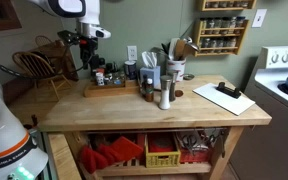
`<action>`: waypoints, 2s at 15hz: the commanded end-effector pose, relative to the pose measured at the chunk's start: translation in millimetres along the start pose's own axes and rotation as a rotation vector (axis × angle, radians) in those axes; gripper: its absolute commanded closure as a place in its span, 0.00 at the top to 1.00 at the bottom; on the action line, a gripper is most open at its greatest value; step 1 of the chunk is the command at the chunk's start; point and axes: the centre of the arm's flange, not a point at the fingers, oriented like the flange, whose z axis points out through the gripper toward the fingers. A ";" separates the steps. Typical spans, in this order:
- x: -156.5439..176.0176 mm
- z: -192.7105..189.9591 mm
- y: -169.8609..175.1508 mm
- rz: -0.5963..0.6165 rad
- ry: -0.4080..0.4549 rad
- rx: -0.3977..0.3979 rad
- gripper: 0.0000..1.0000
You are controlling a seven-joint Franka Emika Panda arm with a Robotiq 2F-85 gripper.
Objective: Remove the spice bottle on the right end of the second front rack of the spice rack and put it on the counter top
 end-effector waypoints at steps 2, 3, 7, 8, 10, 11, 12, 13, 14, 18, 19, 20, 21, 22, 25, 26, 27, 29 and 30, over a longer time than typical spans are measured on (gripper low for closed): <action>0.0 0.0 0.0 0.000 0.000 0.000 1.00; 0.0 0.0 0.0 0.000 0.000 0.000 1.00; 0.0 0.0 0.0 0.000 0.000 0.000 1.00; 0.0 0.0 0.0 0.000 0.000 0.000 1.00; 13.4 0.4 -34.5 -0.085 0.022 0.005 1.00; 17.3 0.4 -47.1 -0.114 0.031 0.005 1.00; 21.5 0.6 -60.4 -0.136 0.041 -0.011 1.00; 24.8 1.0 -72.7 -0.172 0.050 -0.014 1.00; 28.0 2.0 -86.0 -0.201 0.060 -0.024 1.00; 50.0 0.4 -114.2 -0.240 0.116 -0.031 1.00; 56.9 -0.2 -116.7 -0.243 0.120 -0.031 1.00; 65.6 -1.0 -118.8 -0.227 0.124 -0.026 1.00; 73.3 -1.7 -119.3 -0.208 0.124 -0.022 1.00; 82.7 -2.5 -119.9 -0.156 0.130 -0.007 1.00; 104.1 5.3 -124.4 -0.007 0.140 0.008 1.00; 110.2 12.4 -126.8 0.043 0.145 0.009 1.00; 115.9 18.3 -129.3 0.091 0.152 0.005 1.00; 128.2 33.0 -133.7 0.186 0.161 -0.015 1.00; 133.3 38.3 -135.5 0.226 0.172 -0.022 1.00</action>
